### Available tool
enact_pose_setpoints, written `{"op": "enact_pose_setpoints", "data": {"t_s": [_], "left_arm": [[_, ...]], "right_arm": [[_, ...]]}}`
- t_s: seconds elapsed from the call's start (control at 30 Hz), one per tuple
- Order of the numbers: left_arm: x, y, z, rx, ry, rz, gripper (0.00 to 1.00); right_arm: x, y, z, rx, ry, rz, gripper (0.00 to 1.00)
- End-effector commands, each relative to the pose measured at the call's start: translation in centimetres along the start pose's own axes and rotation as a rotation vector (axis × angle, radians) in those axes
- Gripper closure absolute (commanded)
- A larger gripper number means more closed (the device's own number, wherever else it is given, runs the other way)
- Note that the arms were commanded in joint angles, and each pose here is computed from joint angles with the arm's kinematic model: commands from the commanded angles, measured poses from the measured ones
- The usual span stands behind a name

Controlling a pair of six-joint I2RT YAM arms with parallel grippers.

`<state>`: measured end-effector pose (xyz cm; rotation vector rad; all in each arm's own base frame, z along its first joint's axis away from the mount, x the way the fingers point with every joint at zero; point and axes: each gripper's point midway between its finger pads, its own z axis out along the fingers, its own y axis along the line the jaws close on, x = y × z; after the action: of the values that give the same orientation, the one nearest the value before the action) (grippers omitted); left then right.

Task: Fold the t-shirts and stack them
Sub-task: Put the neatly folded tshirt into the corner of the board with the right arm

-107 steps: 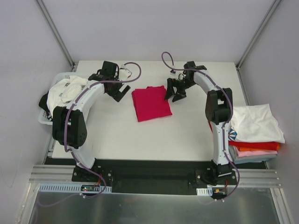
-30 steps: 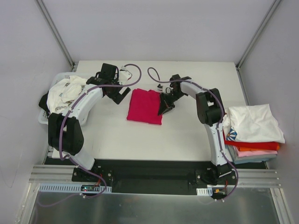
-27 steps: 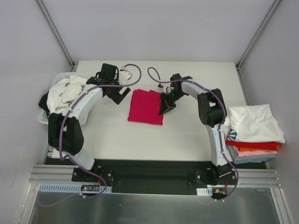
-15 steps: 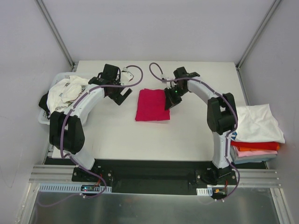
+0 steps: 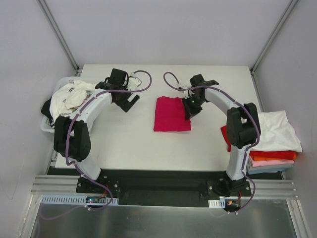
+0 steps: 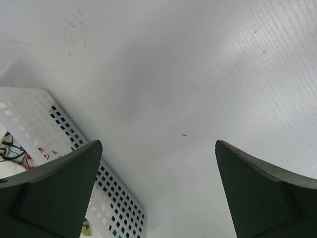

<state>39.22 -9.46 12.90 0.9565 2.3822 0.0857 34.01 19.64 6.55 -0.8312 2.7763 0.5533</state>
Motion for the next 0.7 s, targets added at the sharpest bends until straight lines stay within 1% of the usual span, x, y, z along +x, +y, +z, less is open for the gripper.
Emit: {"op": "enact_pose_setpoints", "data": {"t_s": [0.0,0.17,0.2,0.27,0.5,0.67], "left_arm": [[-0.8,0.4,-0.6,-0.018,-0.014,0.007,0.01],[-0.8,-0.1,-0.6,-0.003,-0.016,0.009,0.01],[-0.7,-0.2,-0.6,0.0,-0.016,0.009,0.01],[-0.7,-0.4,-0.6,0.006,-0.019,0.007,0.01],[-1.2,-1.0,-1.2,0.027,-0.047,0.014,0.01],[-1.5,-1.3,-1.9,0.037,-0.071,0.016,0.01]], "right_arm": [[0.8,-1.6,-4.6,0.097,-0.049,-0.006,0.99],[2.4,-2.4,-7.4,0.165,-0.06,0.008,0.99],[3.2,-2.6,-7.8,0.169,-0.043,0.023,0.99],[3.6,-2.7,-9.2,0.187,-0.06,0.025,0.99],[7.3,-3.3,-12.9,0.232,-0.03,0.073,0.99],[9.5,-4.4,-14.6,0.244,-0.01,0.122,0.99]]}}
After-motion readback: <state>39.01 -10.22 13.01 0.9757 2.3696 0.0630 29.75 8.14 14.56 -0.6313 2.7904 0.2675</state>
